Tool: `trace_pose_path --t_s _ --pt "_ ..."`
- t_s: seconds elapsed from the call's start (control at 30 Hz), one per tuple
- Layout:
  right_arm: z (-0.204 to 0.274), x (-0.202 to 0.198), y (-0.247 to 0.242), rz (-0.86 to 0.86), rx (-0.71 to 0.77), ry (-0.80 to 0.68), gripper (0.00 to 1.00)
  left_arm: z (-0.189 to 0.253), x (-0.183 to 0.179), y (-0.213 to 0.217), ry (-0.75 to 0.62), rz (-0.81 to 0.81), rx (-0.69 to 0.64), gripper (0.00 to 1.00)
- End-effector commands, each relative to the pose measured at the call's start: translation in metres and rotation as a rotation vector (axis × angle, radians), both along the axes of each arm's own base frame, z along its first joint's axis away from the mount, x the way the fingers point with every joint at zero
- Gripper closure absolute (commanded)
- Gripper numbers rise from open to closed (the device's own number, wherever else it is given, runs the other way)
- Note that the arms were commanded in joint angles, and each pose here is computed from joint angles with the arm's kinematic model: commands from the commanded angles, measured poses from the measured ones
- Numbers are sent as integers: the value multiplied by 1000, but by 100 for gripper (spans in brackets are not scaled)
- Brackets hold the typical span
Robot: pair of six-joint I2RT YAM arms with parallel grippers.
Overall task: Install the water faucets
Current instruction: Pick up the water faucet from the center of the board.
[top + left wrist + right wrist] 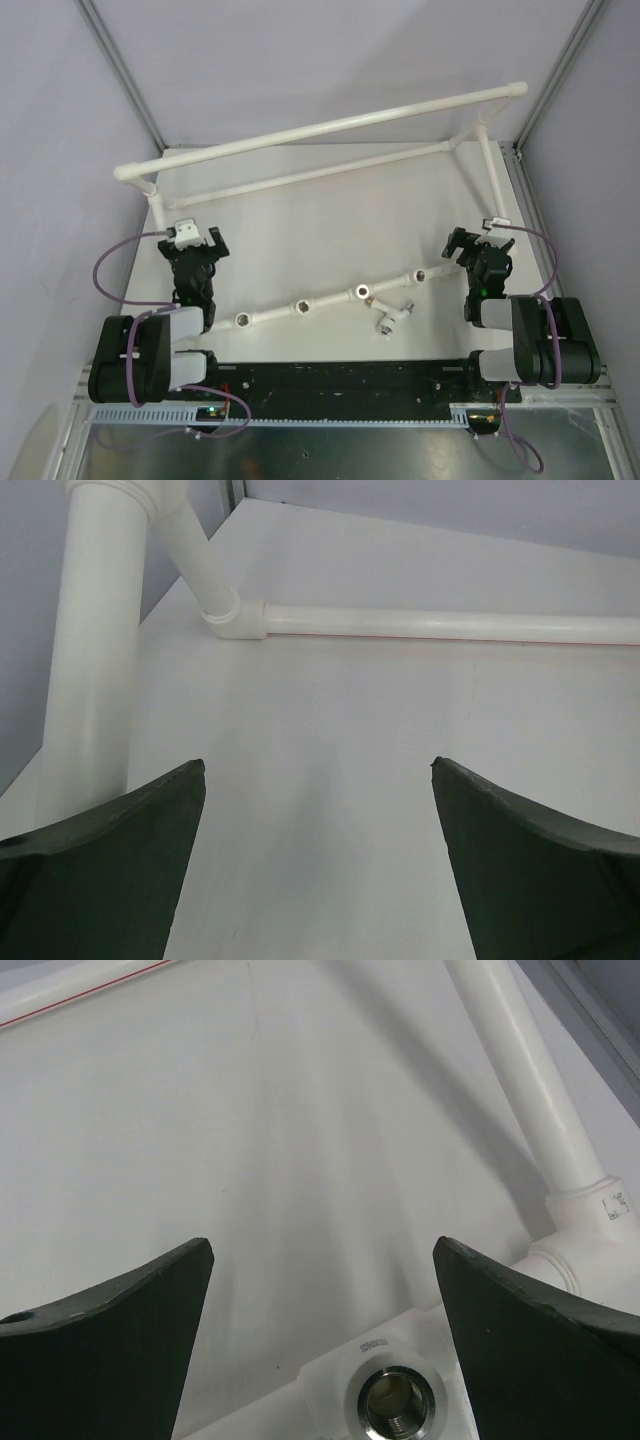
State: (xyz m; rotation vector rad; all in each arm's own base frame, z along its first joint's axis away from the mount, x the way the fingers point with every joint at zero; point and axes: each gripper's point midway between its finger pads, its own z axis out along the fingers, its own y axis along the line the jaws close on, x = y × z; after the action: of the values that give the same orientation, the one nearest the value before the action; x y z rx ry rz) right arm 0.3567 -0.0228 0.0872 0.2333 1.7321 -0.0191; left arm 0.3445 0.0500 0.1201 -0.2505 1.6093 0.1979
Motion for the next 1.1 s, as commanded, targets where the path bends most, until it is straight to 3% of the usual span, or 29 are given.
trace_pose_path --t_s 0.0,0.43,0.67,0.8,0.97,1.07 --pt "20 10 0 0 -13 -59 1 15 6 4 -38 17 26 0" --pt "19 10 0 1 -13 -58 1 18 4 7 -49 32 22 0" --pt "19 10 0 0 -13 -56 1 49 -25 33 -140 214 -39 0" --pt "22 10 0 -4 -18 -67 1 67 -33 32 -192 232 -134 0" --pt "48 4 -1 -109 -48 -24 1 80 -20 6 -177 125 -225 0" --pt "69 -3 -4 -207 109 6 1 79 -17 2 -180 135 -336 0"
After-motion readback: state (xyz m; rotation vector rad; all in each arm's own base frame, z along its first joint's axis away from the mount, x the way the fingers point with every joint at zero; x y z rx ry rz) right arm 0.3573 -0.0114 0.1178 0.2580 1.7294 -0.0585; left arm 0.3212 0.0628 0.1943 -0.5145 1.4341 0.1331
